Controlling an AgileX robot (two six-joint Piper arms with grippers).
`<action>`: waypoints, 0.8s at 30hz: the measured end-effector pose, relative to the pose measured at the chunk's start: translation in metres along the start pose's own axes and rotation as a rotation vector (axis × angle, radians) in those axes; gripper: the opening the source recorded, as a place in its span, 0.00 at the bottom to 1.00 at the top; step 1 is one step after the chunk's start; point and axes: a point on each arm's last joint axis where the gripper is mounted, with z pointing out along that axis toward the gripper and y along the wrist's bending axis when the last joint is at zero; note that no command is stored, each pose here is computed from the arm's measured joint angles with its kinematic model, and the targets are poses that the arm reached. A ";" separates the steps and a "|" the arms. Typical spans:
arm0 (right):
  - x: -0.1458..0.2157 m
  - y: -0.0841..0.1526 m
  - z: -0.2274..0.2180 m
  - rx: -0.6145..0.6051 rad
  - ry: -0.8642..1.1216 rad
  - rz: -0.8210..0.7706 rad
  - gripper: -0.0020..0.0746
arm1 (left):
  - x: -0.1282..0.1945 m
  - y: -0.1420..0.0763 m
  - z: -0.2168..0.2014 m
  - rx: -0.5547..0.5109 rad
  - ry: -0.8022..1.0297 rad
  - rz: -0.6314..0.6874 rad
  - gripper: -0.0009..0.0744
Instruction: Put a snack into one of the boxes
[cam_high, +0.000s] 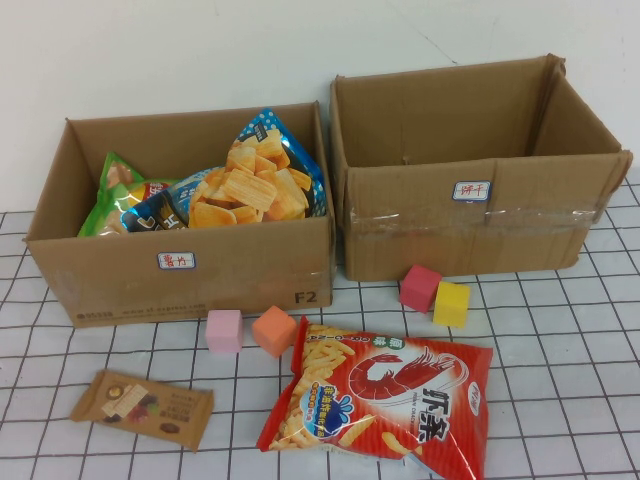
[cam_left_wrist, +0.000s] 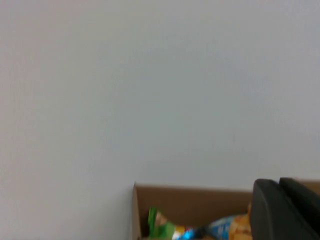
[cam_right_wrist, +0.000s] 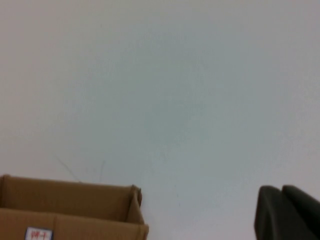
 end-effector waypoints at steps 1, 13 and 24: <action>-0.007 -0.002 0.000 0.000 0.043 0.002 0.03 | -0.007 0.000 0.000 -0.024 0.074 -0.016 0.01; 0.012 0.003 0.028 -0.171 0.749 -0.107 0.03 | 0.008 -0.002 0.038 -0.134 0.964 -0.049 0.01; 0.039 0.026 0.052 -0.512 0.893 -0.201 0.03 | 0.044 -0.003 0.088 -0.067 1.077 -0.053 0.01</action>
